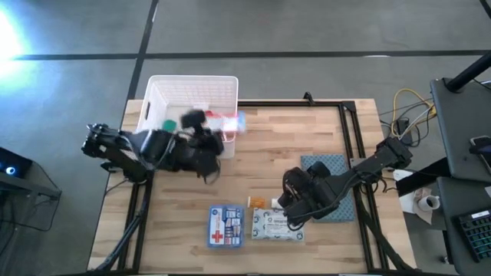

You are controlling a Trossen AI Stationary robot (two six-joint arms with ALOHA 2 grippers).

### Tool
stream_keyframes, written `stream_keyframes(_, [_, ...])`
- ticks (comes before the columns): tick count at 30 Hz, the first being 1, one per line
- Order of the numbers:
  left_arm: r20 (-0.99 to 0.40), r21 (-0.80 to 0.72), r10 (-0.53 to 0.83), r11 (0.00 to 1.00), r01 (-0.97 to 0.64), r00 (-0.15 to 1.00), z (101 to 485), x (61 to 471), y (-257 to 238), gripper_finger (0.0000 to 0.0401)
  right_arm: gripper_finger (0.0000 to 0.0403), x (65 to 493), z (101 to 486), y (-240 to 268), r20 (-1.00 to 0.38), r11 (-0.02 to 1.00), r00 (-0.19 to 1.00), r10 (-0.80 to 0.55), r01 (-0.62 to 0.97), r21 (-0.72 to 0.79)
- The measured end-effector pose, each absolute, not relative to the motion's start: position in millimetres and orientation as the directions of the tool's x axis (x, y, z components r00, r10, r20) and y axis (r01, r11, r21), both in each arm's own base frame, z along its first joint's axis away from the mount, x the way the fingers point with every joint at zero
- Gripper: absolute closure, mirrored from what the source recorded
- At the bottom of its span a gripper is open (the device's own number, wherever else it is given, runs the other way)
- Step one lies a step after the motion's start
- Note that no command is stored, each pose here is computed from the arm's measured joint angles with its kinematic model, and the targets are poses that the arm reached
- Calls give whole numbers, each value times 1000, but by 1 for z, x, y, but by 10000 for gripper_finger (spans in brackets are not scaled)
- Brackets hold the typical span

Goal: Pick & place medical supplies in basket/bin
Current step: Put the red medicine box into the white bin, then put the blue medicine kit into the white bin

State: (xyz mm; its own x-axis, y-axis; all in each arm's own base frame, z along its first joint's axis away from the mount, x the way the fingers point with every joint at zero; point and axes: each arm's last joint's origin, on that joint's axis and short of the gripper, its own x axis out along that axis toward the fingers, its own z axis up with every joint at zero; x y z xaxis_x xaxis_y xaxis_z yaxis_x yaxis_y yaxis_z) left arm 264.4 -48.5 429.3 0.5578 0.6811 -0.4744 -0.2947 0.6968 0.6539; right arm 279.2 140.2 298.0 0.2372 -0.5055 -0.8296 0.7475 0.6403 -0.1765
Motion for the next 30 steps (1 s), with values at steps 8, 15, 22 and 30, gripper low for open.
stream_keyframes(8, [-561, 677, 795, 601, -426, 231, 411, 224, 11, 401, 51, 282, 299, 137, -791, 618, 269, -549, 768, -168])
stream_keyframes(15, [-669, 626, 730, 657, -421, 144, 343, 211, 52, 391, 51, 289, 299, 130, -791, 613, 282, -543, 777, -144])
stream_keyframes(22, [-638, 605, 741, 651, -459, 211, 326, 187, 49, 307, 51, 300, 298, 133, -833, 700, 332, -443, 709, -90])
stream_keyframes(30, [-562, 514, 754, 640, -571, 340, 359, 158, 45, 191, 51, 323, 282, 136, -849, 861, 378, -369, 483, -159])
